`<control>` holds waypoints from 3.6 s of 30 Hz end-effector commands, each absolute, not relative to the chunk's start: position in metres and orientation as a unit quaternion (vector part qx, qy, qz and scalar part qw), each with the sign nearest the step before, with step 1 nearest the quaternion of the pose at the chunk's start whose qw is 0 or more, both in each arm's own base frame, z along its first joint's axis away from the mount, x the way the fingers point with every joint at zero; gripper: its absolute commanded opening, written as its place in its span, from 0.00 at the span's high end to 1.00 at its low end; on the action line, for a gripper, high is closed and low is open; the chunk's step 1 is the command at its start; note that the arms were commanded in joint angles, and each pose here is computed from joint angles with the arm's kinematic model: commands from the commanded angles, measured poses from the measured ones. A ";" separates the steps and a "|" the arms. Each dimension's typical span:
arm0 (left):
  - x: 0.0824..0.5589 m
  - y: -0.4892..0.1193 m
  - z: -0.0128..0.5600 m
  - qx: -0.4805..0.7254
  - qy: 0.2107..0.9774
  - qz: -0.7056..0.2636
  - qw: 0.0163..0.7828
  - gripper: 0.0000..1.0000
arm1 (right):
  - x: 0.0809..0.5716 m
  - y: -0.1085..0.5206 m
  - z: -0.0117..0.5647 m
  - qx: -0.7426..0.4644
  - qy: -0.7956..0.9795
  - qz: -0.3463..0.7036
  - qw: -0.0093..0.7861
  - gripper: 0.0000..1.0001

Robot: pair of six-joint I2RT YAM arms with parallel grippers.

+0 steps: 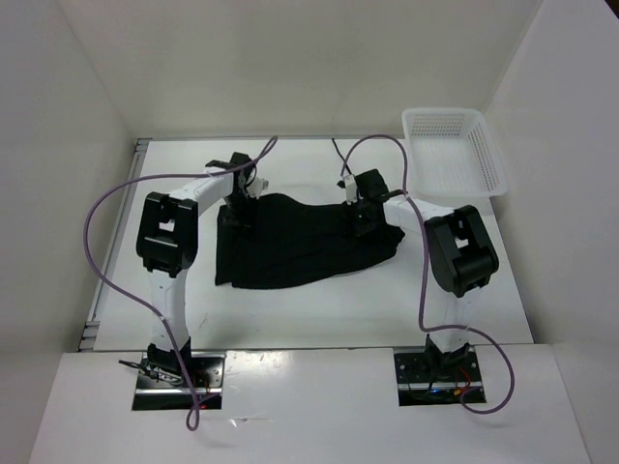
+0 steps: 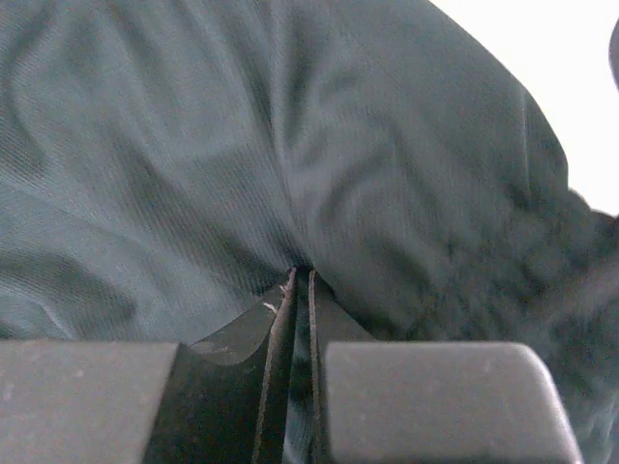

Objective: Fold and stack the shorts
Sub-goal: Fold the shorts

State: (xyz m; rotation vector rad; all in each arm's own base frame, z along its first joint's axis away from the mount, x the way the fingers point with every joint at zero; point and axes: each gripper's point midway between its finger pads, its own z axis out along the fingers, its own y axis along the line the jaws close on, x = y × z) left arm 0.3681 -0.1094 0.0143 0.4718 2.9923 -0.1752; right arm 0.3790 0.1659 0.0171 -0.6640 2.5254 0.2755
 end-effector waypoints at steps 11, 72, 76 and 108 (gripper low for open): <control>0.486 -0.087 0.060 0.124 0.960 -0.018 0.249 0.41 | 0.449 0.247 0.078 -0.203 0.899 0.162 0.353 0.65; 0.370 -0.025 0.082 -0.058 0.950 -0.302 0.057 0.96 | 0.393 0.154 0.130 -0.269 0.882 0.156 0.354 1.00; 0.380 -0.039 0.128 -0.049 0.931 -0.351 0.082 0.96 | 0.417 0.146 0.176 -0.313 0.853 0.106 0.403 1.00; 0.346 -0.104 0.109 -0.053 0.894 -0.441 -0.056 0.90 | 0.436 0.067 0.197 -0.287 0.840 -0.056 0.458 0.06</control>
